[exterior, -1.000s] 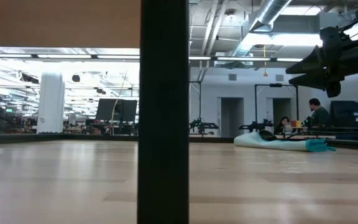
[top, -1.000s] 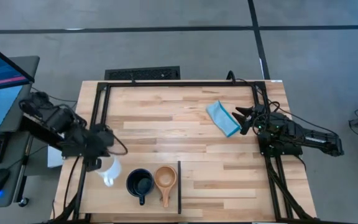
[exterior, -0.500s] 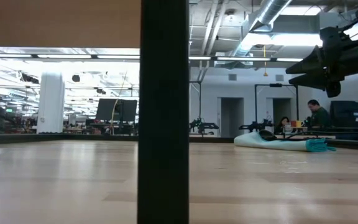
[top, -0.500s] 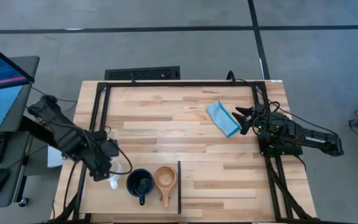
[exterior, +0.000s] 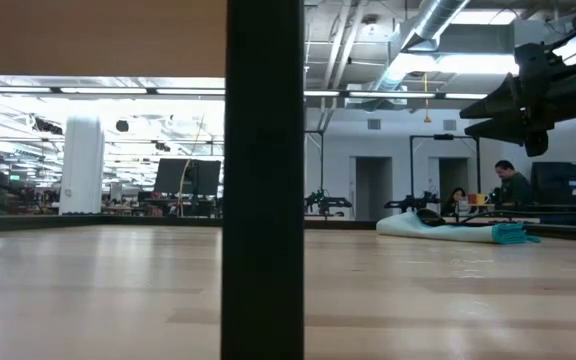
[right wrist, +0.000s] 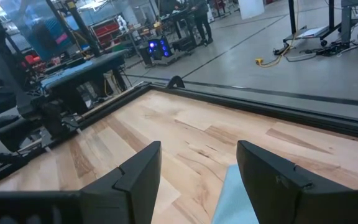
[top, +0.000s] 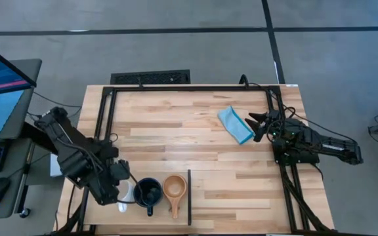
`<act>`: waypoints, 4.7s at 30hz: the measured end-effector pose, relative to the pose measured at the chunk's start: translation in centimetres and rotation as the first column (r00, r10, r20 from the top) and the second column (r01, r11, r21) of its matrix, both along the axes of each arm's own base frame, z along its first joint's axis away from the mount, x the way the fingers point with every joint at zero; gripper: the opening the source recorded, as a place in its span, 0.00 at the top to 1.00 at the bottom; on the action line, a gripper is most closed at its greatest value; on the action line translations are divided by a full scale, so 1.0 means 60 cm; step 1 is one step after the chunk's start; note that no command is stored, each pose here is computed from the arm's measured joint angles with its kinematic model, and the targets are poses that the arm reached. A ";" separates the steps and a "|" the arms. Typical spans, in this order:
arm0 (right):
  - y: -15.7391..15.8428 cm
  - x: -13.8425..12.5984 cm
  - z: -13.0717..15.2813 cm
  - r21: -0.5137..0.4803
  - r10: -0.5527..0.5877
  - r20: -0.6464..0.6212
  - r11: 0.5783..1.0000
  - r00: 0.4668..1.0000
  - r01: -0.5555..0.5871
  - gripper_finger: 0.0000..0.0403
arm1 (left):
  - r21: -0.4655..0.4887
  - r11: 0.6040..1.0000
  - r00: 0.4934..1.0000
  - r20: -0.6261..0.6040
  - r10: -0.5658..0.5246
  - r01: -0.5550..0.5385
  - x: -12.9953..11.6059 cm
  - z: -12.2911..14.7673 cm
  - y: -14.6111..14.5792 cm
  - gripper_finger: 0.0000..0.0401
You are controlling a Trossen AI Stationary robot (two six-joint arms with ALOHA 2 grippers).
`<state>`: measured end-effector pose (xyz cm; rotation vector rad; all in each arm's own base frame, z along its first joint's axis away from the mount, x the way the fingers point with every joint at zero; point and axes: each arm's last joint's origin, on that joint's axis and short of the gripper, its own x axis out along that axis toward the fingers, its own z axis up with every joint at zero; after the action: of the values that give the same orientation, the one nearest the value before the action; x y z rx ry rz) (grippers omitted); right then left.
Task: Stack small to large cups/mugs on shelf
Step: Put the white mug on the shelf
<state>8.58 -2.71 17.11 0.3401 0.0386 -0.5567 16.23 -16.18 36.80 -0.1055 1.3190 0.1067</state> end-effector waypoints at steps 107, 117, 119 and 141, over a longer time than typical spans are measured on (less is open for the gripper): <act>0.000 0.000 0.000 0.008 0.001 0.006 1.000 1.000 -0.001 0.42 | 0.067 0.974 0.974 -0.074 -0.213 0.218 0.045 -0.035 -0.020 0.75; 0.000 0.000 0.000 0.008 0.001 0.006 1.000 1.000 -0.002 0.42 | 0.064 0.973 0.974 -0.069 -0.218 0.222 0.046 -0.035 -0.021 0.75; 0.000 0.000 0.000 0.008 0.001 0.006 1.000 1.000 -0.002 0.42 | 0.063 0.973 0.974 -0.068 -0.218 0.222 0.046 -0.035 -0.021 0.75; 0.000 0.000 0.000 0.008 0.001 0.005 1.000 1.000 -0.001 0.42 | -0.016 0.968 0.964 -0.077 -0.253 0.252 0.048 -0.049 -0.033 0.76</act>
<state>8.58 -2.70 17.11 0.3492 0.0364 -0.5545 19.14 -18.18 33.83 0.0635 1.4001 -0.1111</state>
